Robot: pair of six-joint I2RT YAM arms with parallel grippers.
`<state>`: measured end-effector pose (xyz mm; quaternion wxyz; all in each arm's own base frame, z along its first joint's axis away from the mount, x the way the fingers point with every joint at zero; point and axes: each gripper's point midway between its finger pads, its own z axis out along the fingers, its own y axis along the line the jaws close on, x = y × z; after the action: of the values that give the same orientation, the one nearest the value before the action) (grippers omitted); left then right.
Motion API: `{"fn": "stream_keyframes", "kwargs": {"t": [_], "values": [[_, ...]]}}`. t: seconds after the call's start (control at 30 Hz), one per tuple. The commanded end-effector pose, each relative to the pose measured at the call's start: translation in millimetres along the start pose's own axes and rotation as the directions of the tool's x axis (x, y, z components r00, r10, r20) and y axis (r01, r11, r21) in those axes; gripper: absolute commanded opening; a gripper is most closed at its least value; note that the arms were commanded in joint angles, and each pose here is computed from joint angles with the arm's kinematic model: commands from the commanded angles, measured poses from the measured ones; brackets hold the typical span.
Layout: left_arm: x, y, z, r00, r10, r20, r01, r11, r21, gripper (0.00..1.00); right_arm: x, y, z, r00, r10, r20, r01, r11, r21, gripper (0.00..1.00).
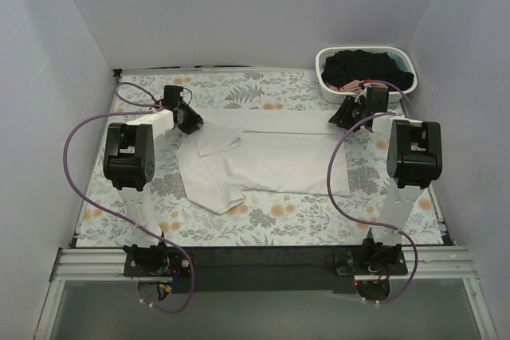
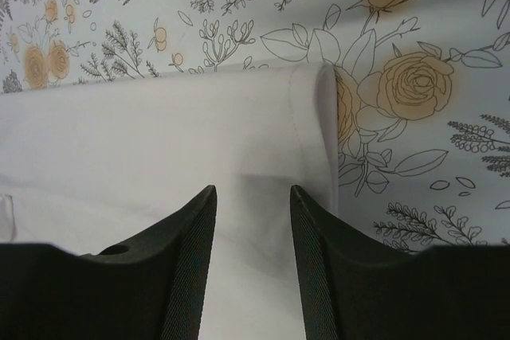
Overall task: Fold and stack the t-shirts
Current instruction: Fold the tshirt
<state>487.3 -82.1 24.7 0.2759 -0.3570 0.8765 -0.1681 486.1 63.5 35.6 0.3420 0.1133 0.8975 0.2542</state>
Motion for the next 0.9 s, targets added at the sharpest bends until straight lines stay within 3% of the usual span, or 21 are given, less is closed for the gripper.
{"fn": "stream_keyframes", "kwargs": {"t": [0.0,0.13,0.23,0.37,0.63,0.87], "values": [[-1,3,-14,1.000,0.019,-0.012,-0.020,1.000,-0.017,0.29,-21,11,-20,0.998,-0.040,0.039,0.040,0.999,0.006,0.49],[-23,-16,-76,0.994,0.054,0.098,-0.059,0.997,0.055,0.38,-12,24,-51,0.995,-0.080,0.054,0.079,0.997,0.010,0.50],[-11,4,-104,0.991,0.073,0.112,-0.075,0.997,0.018,0.45,15,31,-77,0.996,-0.084,0.014,0.083,0.996,0.026,0.50],[18,41,-150,0.992,0.073,0.099,-0.068,0.996,-0.050,0.47,57,46,-111,0.990,-0.142,-0.020,0.143,0.988,0.065,0.50],[84,132,-179,0.992,0.123,-0.017,-0.123,0.964,-0.236,0.46,151,64,-152,0.941,-0.296,-0.164,0.311,0.947,0.079,0.50],[97,137,-176,0.992,0.103,-0.069,-0.117,0.963,-0.241,0.37,175,60,-171,0.932,-0.319,-0.171,0.336,0.939,0.076,0.51]]}}
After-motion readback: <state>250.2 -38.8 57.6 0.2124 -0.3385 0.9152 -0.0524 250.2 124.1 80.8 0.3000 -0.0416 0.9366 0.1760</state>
